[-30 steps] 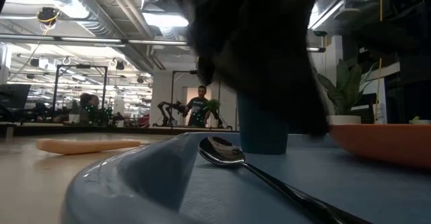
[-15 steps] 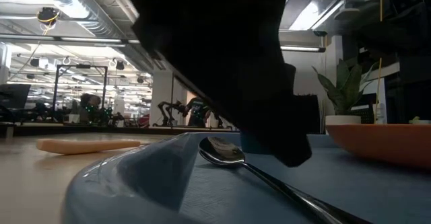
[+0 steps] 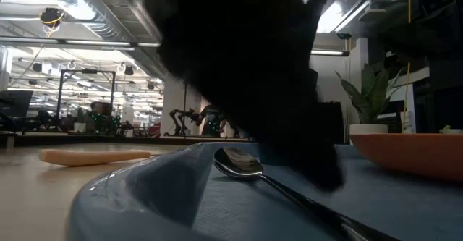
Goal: Pick and place plate/cup/fork/spoon on tray
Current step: Put the black spoon on the blue serving tray to the bottom left of the green cup
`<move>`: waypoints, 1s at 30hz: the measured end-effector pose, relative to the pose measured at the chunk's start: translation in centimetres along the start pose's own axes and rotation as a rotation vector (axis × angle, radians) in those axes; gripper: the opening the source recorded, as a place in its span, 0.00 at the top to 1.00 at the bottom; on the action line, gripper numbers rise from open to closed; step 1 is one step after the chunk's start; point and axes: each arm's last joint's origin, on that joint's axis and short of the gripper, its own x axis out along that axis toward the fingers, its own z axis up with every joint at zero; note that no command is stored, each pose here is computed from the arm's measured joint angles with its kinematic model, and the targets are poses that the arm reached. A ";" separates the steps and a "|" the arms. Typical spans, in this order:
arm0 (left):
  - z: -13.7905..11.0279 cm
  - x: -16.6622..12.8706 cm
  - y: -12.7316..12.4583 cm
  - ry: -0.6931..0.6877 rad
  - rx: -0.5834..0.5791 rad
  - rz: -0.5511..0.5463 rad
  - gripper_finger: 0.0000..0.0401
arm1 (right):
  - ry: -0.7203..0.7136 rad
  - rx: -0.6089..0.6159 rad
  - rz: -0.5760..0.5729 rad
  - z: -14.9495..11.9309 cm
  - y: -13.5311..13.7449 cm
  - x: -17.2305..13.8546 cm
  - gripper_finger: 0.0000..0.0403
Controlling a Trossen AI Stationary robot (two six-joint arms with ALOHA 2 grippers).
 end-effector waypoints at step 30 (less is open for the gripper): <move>-1.0 0.3 -0.7 0.051 -0.004 -0.017 0.99 | -0.001 0.000 0.000 0.0 0.0 0.0 0.78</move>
